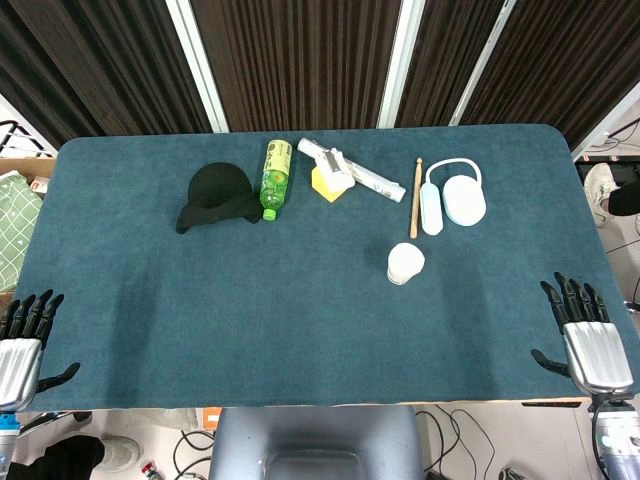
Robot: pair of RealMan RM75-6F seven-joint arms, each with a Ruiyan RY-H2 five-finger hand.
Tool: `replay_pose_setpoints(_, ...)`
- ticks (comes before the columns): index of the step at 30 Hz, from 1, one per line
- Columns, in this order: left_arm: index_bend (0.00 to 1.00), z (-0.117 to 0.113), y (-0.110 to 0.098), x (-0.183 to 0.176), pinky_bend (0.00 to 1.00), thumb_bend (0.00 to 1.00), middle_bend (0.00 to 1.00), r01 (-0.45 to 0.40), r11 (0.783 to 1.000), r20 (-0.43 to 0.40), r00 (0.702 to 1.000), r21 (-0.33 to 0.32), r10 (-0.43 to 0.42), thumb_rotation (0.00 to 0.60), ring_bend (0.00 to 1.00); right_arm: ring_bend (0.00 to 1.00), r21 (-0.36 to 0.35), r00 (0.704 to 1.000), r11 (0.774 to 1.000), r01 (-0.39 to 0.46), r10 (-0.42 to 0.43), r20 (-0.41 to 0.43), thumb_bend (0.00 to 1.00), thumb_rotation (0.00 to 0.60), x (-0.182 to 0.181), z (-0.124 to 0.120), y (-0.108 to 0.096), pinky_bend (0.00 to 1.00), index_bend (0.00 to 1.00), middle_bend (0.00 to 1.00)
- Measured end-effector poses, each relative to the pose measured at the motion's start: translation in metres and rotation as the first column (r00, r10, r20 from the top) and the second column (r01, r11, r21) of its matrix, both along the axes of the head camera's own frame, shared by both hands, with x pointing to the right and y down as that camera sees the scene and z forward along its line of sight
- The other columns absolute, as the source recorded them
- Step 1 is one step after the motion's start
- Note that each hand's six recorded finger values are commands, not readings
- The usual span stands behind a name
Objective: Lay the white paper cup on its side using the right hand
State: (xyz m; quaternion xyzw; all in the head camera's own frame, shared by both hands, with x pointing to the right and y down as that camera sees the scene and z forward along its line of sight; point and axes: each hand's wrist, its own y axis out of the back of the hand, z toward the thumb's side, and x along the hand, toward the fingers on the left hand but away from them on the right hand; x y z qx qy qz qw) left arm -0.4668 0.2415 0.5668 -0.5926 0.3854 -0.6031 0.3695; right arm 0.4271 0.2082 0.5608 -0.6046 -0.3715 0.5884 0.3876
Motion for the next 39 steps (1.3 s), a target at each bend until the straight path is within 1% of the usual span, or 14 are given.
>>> replay_pose_setpoints(5,0.00,0.002,0.000,0.000,0.00,0.00,0.00,0.003,1.000,-0.005,1.000,-0.009,-0.003,0.599,0.00,0.00,-0.031,0.999,0.999,0.016,-0.015,0.043,0.00,0.600,-0.008,0.006,-0.013,0.00,0.00,0.00)
replay_pose_setpoints(8,0.00,0.004,0.000,-0.001,0.00,0.00,0.00,0.006,1.000,-0.006,1.000,-0.015,-0.006,0.599,0.00,0.00,-0.059,0.997,0.998,0.031,-0.026,0.078,0.00,0.600,-0.016,0.013,-0.028,0.00,0.00,0.00)
replay_pose_setpoints(14,0.00,0.005,0.000,-0.002,0.00,0.00,0.00,0.008,1.000,-0.002,1.000,-0.021,-0.008,0.599,0.00,0.00,-0.147,0.987,0.988,0.055,-0.031,0.159,0.00,0.600,-0.036,0.032,-0.064,0.00,0.00,0.00)
replay_pose_setpoints(18,0.00,0.006,0.000,-0.003,0.00,0.00,0.00,0.010,1.000,-0.001,1.000,-0.027,-0.010,0.599,0.00,0.00,-0.219,0.979,0.973,0.071,-0.026,0.202,0.00,0.600,-0.051,0.051,-0.088,0.00,0.00,0.00)
replay_pose_setpoints(21,0.00,0.007,-0.001,-0.003,0.00,0.00,0.00,0.014,0.999,0.001,1.000,-0.032,-0.014,0.599,0.00,0.00,-0.271,0.976,0.959,0.086,-0.027,0.214,0.00,0.600,-0.061,0.069,-0.105,0.00,0.00,0.00)
replay_pose_setpoints(24,0.00,0.007,-0.001,-0.002,0.00,0.00,0.00,0.014,0.999,0.003,1.000,-0.035,-0.014,0.599,0.00,0.00,-0.305,0.976,0.948,0.094,-0.027,0.217,0.00,0.600,-0.072,0.088,-0.121,0.00,0.00,0.00)
replay_pose_setpoints(27,0.00,0.007,-0.002,-0.002,0.00,0.00,0.00,0.015,0.999,0.005,1.000,-0.033,-0.015,0.599,0.00,0.00,-0.318,0.973,0.943,0.093,-0.019,0.229,0.00,0.600,-0.082,0.099,-0.128,0.00,0.00,0.00)
replay_pose_setpoints(30,0.00,0.006,-0.002,-0.003,0.00,0.00,0.00,0.017,0.999,0.005,1.000,-0.032,-0.017,0.599,0.00,0.00,-0.315,0.974,0.945,0.089,-0.016,0.226,0.00,0.600,-0.083,0.101,-0.133,0.00,0.00,0.00)
replay_pose_setpoints(34,0.00,0.006,-0.002,-0.003,0.00,0.00,0.00,0.021,0.999,0.004,1.000,-0.033,-0.020,0.599,0.00,0.00,-0.331,0.975,0.940,0.080,-0.004,0.224,0.00,0.600,-0.084,0.107,-0.140,0.00,0.00,0.00)
replay_pose_setpoints(39,0.00,0.006,-0.002,-0.003,0.00,0.00,0.00,0.021,0.999,0.007,1.000,-0.035,-0.021,0.599,0.00,0.00,-0.350,0.972,0.931,0.101,-0.017,0.236,0.02,0.600,-0.097,0.116,-0.147,0.00,0.02,0.00)
